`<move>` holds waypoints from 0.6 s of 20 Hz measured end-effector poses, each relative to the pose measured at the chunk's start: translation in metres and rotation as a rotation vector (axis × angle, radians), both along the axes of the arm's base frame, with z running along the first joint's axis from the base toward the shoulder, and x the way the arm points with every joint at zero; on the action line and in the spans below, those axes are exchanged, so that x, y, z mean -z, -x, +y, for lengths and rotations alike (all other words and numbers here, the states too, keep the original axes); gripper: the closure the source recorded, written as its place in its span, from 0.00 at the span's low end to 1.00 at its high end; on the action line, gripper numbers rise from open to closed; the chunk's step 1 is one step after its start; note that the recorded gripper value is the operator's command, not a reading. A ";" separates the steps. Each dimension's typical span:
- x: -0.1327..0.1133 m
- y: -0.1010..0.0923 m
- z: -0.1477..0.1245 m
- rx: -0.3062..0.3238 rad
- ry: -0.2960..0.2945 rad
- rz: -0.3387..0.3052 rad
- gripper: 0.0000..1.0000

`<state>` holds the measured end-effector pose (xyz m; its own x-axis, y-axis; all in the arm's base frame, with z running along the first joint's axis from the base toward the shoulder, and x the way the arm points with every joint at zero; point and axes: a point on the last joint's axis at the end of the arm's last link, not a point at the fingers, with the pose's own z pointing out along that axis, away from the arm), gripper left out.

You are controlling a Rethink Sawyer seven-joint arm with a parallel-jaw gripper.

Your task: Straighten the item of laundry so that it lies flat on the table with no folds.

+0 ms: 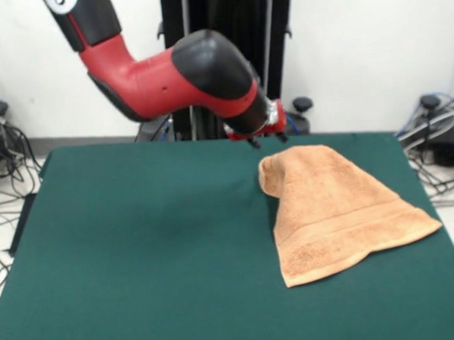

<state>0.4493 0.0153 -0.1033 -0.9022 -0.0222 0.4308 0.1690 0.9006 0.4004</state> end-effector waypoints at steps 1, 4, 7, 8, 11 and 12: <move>-0.004 -0.001 0.004 -0.004 -0.001 0.003 0.00; -0.008 -0.003 0.015 -0.018 0.000 0.003 0.00; -0.005 -0.002 0.025 -0.035 0.009 -0.011 0.00; -0.003 -0.002 0.028 -0.041 0.013 -0.019 0.00; 0.001 -0.004 0.039 -0.055 0.029 -0.049 0.00; 0.005 -0.004 0.044 -0.061 0.040 -0.069 0.00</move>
